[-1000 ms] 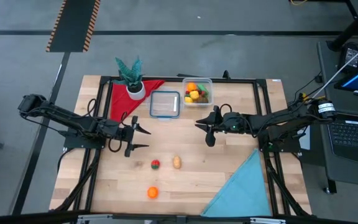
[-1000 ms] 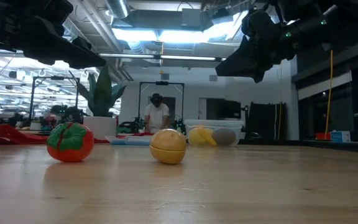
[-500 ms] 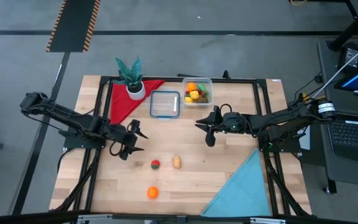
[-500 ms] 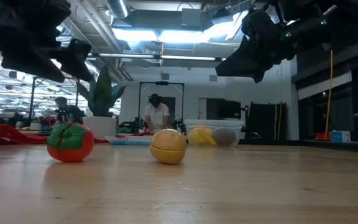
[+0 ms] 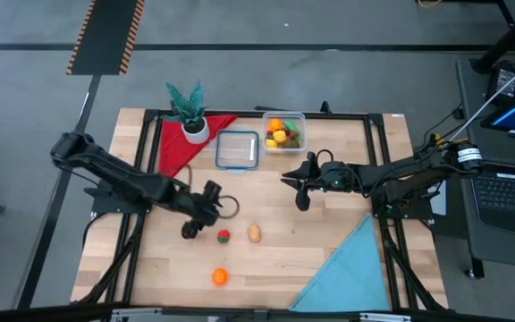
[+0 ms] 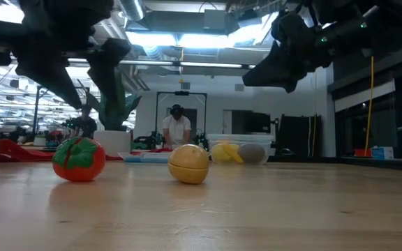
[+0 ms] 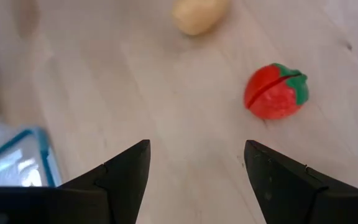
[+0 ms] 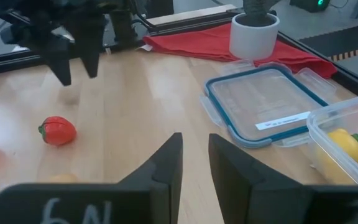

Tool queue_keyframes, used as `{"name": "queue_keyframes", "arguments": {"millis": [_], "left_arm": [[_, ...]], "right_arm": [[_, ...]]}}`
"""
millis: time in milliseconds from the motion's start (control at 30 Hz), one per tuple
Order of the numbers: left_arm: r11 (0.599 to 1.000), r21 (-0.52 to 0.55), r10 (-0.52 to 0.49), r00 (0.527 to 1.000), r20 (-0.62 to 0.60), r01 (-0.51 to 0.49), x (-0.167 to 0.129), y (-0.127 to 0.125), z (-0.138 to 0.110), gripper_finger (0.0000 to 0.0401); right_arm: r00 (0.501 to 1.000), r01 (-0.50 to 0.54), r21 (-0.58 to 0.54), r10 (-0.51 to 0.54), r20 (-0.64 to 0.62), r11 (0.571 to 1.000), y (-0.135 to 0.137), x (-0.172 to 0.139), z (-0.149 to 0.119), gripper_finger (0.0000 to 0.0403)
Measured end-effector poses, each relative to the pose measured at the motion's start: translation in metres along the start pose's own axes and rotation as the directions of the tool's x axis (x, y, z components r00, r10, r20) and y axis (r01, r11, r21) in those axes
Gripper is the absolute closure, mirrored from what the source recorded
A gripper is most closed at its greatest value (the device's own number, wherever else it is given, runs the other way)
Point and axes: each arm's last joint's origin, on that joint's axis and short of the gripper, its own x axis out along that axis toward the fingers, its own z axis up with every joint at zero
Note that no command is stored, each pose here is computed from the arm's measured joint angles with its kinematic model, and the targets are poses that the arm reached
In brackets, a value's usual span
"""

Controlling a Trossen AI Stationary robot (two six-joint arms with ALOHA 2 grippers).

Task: Pick and placing Produce into tupperware
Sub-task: Put the strawberry into the transparent bin

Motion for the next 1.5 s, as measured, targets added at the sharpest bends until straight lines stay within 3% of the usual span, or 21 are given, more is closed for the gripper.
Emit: {"name": "queue_keyframes", "arguments": {"millis": [200,367,600,867,1167,1500], "left_arm": [[0.990,0.132,-0.042,0.993,-0.114,0.057,0.019,-0.006,0.025,0.0148],[0.992,0.110,-0.053,0.990,-0.127,0.067,0.028,-0.010,0.039,0.0148],[0.993,0.091,-0.056,0.989,-0.139,0.069,0.029,-0.012,0.039,0.0148],[0.972,0.213,-0.077,0.988,-0.132,0.104,0.029,-0.012,0.039,0.0148],[0.911,0.363,-0.170,0.980,-0.103,0.196,0.030,-0.010,0.040,0.0148],[0.797,0.525,-0.285,0.953,-0.106,0.297,0.040,-0.014,0.039,0.0148]], "right_arm": [[1.000,0.005,-0.002,-0.005,-0.026,1.000,-0.001,0.000,-0.003,0.0322],[1.000,0.005,-0.003,-0.005,-0.027,1.000,-0.001,0.000,-0.003,0.0322],[1.000,0.005,-0.001,-0.005,-0.022,1.000,0.000,0.000,-0.002,0.0322],[1.000,0.005,0.001,-0.005,-0.022,1.000,0.000,0.000,-0.002,0.0322],[1.000,0.001,0.007,-0.001,0.003,1.000,0.000,0.001,0.000,0.0322],[1.000,-0.002,0.009,0.002,0.018,1.000,0.002,0.020,-0.012,0.0322]]}}
